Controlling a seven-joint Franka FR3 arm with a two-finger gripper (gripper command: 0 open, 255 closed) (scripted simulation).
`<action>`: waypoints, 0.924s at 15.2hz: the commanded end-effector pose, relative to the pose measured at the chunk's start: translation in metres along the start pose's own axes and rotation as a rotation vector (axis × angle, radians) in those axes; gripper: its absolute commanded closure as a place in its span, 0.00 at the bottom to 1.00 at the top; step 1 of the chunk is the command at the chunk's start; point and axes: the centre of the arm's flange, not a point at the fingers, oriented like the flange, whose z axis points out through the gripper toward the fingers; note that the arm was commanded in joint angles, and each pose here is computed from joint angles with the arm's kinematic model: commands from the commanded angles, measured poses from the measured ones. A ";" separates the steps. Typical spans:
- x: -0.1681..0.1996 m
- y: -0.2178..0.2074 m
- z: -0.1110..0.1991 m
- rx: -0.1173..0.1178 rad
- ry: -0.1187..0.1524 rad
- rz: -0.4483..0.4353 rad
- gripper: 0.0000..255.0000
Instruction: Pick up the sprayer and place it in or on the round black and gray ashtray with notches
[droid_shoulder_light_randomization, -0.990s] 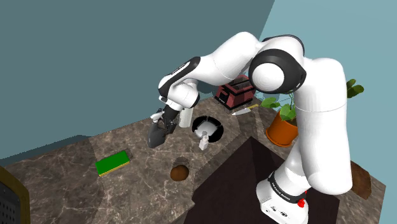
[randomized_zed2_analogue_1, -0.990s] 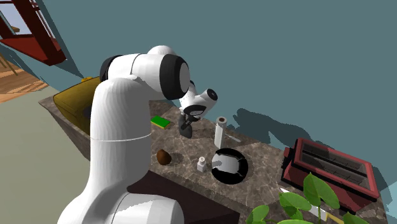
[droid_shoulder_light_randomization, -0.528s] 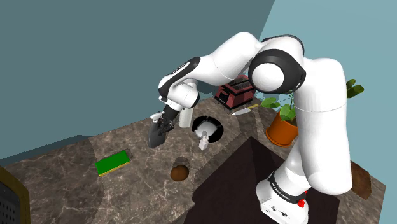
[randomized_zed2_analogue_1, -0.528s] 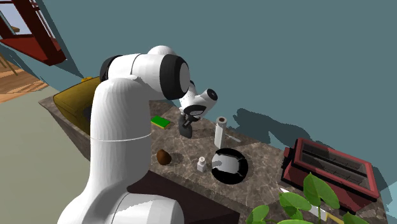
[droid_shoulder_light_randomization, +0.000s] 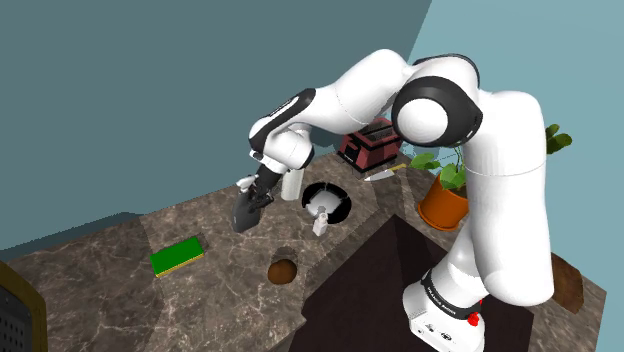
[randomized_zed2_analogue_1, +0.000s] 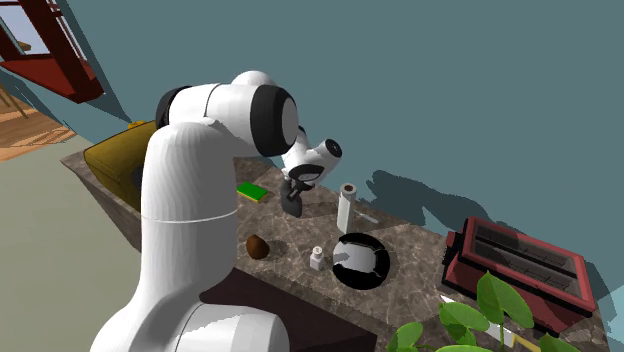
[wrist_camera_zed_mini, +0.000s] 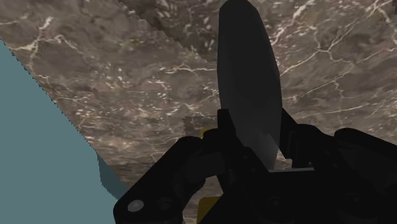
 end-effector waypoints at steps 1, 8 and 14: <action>0.004 0.001 -0.007 0.000 0.000 0.000 1.00; 0.023 0.000 -0.038 0.000 0.000 0.000 1.00; 0.040 0.000 -0.066 0.000 0.000 0.000 1.00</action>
